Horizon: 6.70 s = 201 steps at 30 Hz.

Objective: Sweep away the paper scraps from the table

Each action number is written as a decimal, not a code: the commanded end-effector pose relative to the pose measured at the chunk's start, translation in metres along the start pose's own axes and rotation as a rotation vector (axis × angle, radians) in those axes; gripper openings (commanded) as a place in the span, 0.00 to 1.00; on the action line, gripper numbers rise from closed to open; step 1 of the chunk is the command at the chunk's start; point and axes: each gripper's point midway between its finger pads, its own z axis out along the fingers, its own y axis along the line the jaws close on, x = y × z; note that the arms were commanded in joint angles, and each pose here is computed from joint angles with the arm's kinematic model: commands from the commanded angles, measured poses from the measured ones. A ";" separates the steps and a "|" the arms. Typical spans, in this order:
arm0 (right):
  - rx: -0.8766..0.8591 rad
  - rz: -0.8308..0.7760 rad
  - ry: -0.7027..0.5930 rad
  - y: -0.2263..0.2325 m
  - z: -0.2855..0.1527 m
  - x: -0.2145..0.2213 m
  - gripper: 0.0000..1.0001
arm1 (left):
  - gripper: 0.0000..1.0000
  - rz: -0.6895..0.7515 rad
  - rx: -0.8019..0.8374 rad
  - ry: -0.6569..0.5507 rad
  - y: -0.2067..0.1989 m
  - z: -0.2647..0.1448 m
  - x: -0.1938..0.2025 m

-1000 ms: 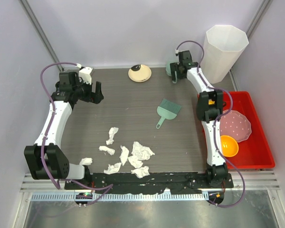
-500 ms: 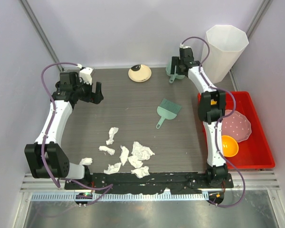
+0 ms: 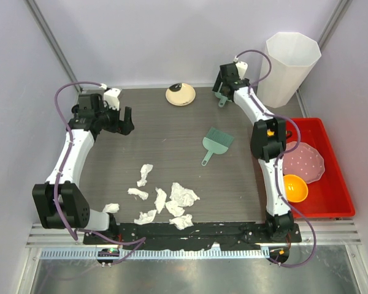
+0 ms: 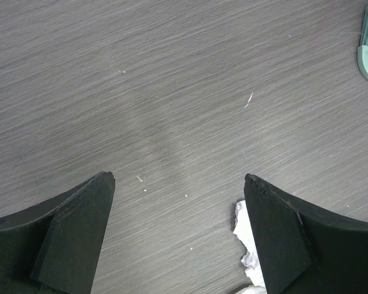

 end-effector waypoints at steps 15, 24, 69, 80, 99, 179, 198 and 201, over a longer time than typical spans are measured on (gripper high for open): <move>0.085 -0.054 0.010 0.002 0.029 0.026 0.70 | 0.90 0.046 0.022 -0.038 -0.004 -0.002 -0.008; 0.034 -0.004 0.011 0.006 0.013 0.013 0.14 | 0.90 0.052 0.022 -0.046 -0.006 -0.008 -0.011; -0.490 -0.047 0.044 0.182 -0.222 0.229 0.62 | 0.91 0.095 0.015 -0.070 -0.012 -0.026 -0.010; -0.778 -0.394 -0.151 0.195 -0.322 0.138 0.88 | 0.91 0.093 0.017 -0.070 -0.012 -0.025 -0.014; -0.370 -0.692 -0.292 -0.041 -0.185 -0.188 0.97 | 0.91 0.038 0.025 -0.075 -0.014 -0.027 -0.024; -0.989 -0.862 0.093 0.126 -0.244 0.025 0.01 | 0.91 0.054 0.039 -0.081 -0.021 -0.037 -0.022; -0.982 -0.901 0.200 0.121 -0.283 0.074 0.01 | 0.91 0.054 0.044 -0.088 -0.021 -0.037 -0.025; -0.999 -0.903 0.147 0.130 -0.281 0.065 0.01 | 0.91 0.054 0.045 -0.090 -0.022 -0.038 -0.026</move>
